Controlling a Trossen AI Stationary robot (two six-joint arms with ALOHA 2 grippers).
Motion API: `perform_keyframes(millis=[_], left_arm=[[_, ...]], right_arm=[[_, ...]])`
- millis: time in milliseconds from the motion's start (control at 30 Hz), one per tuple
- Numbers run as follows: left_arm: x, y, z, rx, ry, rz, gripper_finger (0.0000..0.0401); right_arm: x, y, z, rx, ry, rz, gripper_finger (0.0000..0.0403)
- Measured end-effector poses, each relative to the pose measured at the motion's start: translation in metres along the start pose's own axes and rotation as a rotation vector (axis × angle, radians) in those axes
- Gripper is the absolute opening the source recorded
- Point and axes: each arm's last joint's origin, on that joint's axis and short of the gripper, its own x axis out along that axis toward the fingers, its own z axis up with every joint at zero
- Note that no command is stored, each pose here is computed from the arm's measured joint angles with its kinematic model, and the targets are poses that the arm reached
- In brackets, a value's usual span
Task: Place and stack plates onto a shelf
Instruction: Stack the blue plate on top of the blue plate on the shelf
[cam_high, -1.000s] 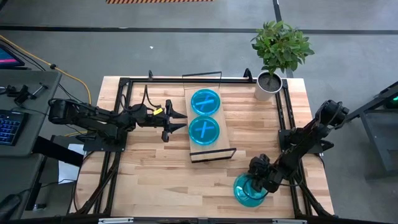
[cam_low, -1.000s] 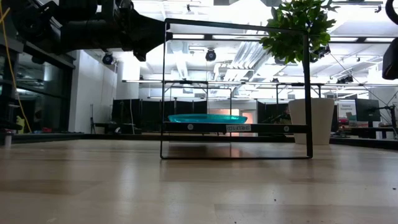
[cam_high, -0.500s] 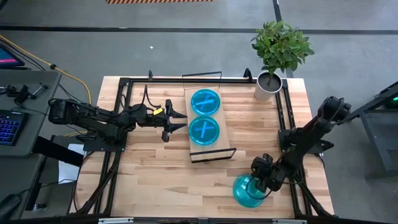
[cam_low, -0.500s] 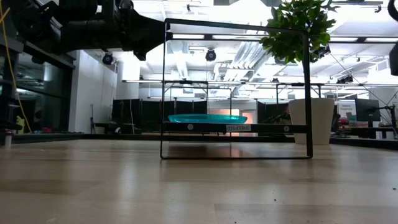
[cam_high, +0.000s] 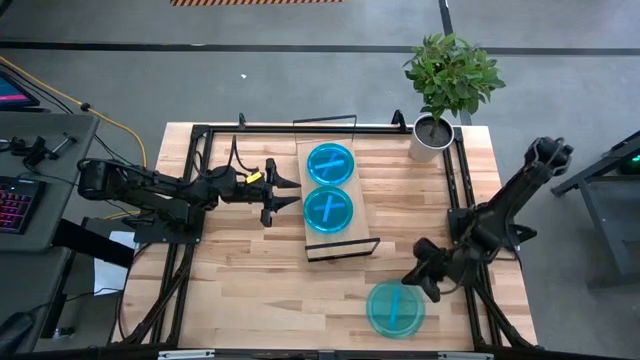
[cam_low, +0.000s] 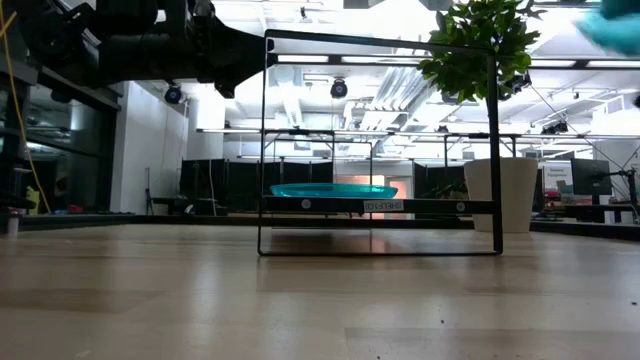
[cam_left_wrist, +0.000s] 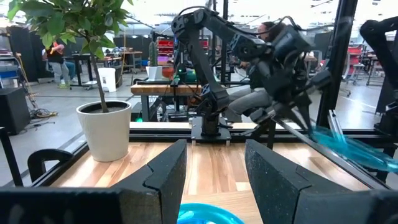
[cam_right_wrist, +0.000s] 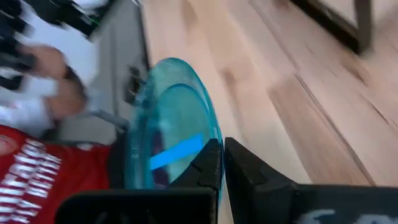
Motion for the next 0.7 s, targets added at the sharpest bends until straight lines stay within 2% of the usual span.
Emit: perform_keyframes(millis=[233, 367, 467, 600, 700], left_arm=[[-0.001, 0.000, 0.002, 0.004, -0.009, 0.004, 0.0155], [-0.003, 0.000, 0.007, 0.006, -0.029, 0.006, 0.0155], [-0.004, -0.001, 0.009, 0.006, -0.042, 0.005, 0.0154], [-0.006, -0.001, 0.013, 0.023, -0.061, 0.005, 0.0155], [-0.007, -0.001, 0.017, 0.043, -0.076, 0.006, 0.0154]], right_arm=[[-0.003, 0.016, 0.034, -0.079, -0.197, 0.186, 0.0000], [-0.011, 0.032, 0.061, -0.185, -0.301, 0.249, 0.0000], [-0.022, 0.045, 0.087, -0.309, -0.423, 0.216, 0.0000], [-0.042, 0.059, 0.125, -0.453, -0.651, 0.071, 0.0000], [-0.055, 0.060, 0.150, -0.483, -0.784, -0.060, 0.0000]])
